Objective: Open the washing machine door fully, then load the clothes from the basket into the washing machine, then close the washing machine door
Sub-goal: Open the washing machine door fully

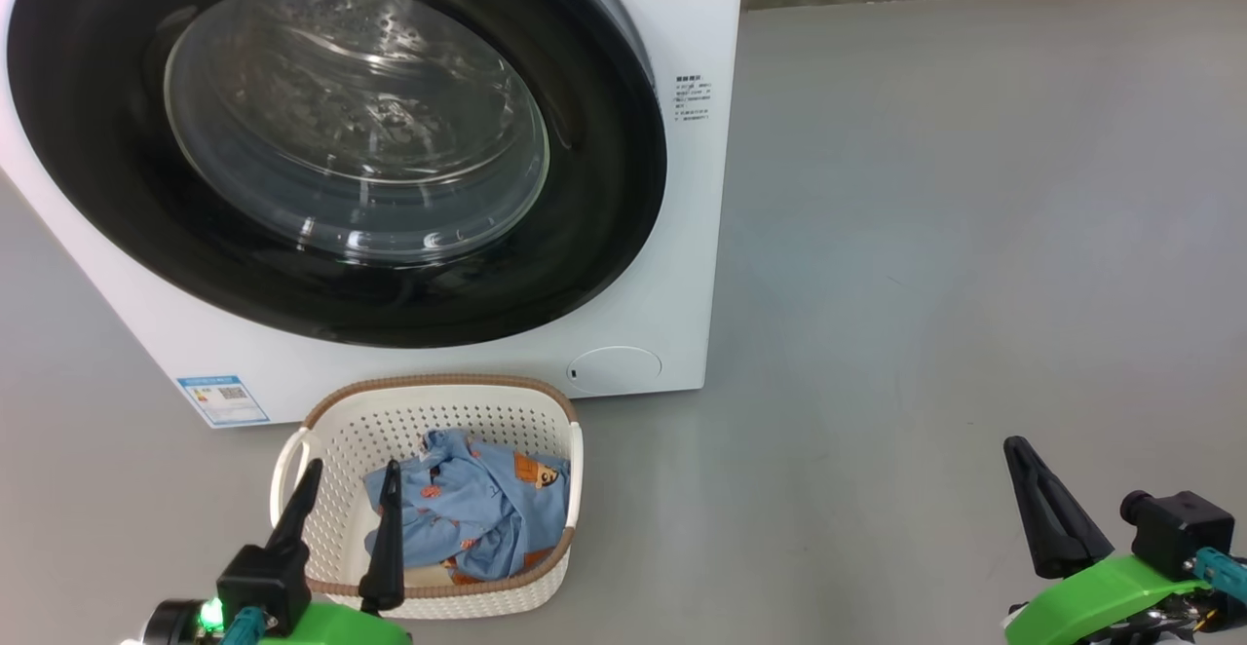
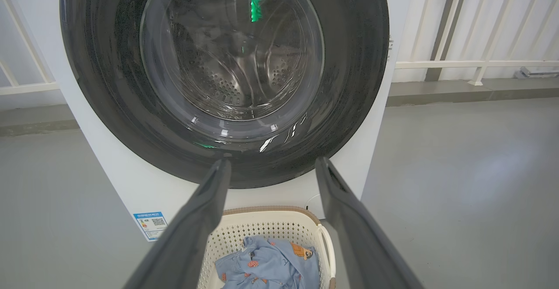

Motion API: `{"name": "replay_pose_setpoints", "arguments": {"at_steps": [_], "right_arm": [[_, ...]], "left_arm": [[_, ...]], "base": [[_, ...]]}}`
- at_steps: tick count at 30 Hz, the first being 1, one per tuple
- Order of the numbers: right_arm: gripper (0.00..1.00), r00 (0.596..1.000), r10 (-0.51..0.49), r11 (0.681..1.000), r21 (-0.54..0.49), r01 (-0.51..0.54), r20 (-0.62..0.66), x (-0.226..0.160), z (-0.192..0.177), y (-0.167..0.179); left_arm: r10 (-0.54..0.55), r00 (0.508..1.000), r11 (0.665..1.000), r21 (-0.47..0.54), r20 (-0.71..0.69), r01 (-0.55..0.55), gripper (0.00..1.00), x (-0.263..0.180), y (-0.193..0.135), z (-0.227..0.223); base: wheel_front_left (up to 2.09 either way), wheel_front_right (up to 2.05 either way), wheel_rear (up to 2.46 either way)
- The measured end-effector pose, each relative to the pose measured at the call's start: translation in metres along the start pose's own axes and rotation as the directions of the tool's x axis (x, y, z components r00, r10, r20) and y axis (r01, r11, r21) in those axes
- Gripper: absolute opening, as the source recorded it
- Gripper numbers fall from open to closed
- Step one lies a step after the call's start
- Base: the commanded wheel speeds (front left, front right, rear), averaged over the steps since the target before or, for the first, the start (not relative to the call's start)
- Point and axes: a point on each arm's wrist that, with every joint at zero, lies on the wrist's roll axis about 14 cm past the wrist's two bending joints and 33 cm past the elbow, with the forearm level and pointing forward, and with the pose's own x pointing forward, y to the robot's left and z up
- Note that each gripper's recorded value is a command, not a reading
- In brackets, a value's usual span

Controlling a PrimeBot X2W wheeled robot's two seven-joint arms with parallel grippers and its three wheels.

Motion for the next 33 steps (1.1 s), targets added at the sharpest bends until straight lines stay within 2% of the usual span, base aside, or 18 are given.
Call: {"name": "replay_pose_setpoints", "arguments": {"at_steps": [7, 10, 14, 17, 20, 25, 29, 30, 33], "right_arm": [[0.0, 1.0, -0.014, 0.992, 0.126, 0.014, -0.001, 0.01, -0.002, 0.0], [0.0, 1.0, -0.012, 0.975, 0.22, 0.01, 0.007, 0.022, 0.0, 0.004], [0.0, 1.0, -0.016, 0.915, 0.404, 0.018, -0.008, 0.039, -0.003, 0.008], [0.0, 0.999, -0.003, 0.856, 0.516, 0.023, -0.04, 0.052, -0.005, 0.01], [0.0, 0.997, 0.017, 0.783, 0.622, 0.03, -0.069, 0.066, -0.005, 0.013], [0.0, 0.992, 0.075, 0.612, 0.79, 0.038, -0.105, 0.089, -0.004, 0.025], [0.0, 0.986, 0.128, 0.474, 0.88, 0.037, -0.11, 0.111, 0.001, 0.032], [0.0, 0.986, 0.128, 0.474, 0.88, 0.037, -0.11, 0.111, 0.001, 0.032], [0.0, 0.979, 0.174, 0.372, 0.928, 0.034, -0.106, 0.128, 0.005, 0.037]], "left_arm": [[-0.003, 1.0, 1.0, -0.002, -0.006, 0.003, 1.0, 0.002, -0.001, -0.003], [-0.007, 1.0, 1.0, -0.003, -0.013, 0.007, 1.0, 0.004, -0.002, -0.005], [-0.006, 1.0, 1.0, -0.003, -0.009, 0.006, 1.0, 0.012, -0.002, -0.005], [-0.006, 1.0, 1.0, -0.007, -0.01, 0.005, 1.0, 0.017, -0.002, -0.005], [0.002, 1.0, 1.0, -0.006, -0.019, -0.002, 1.0, 0.018, 0.0, -0.009], [0.01, 1.0, 1.0, -0.003, -0.023, -0.01, 1.0, 0.024, 0.003, -0.01], [0.006, 1.0, 1.0, -0.002, -0.024, -0.006, 1.0, 0.03, 0.003, -0.012], [0.006, 1.0, 1.0, -0.002, -0.024, -0.006, 1.0, 0.03, 0.003, -0.012], [0.005, 1.0, 1.0, 0.001, -0.022, -0.005, 1.0, 0.036, 0.003, -0.012]], "base": [[0.0, 0.0, 0.0], [0.0, 0.0, 0.0], [0.0, 0.0, 0.0], [0.0, 0.0, 0.0], [0.0, 0.0, 0.0], [0.0, 0.0, 0.0], [0.0, 0.0, 0.0], [0.0, 0.0, 0.0], [0.0, 0.0, 0.0]]}}
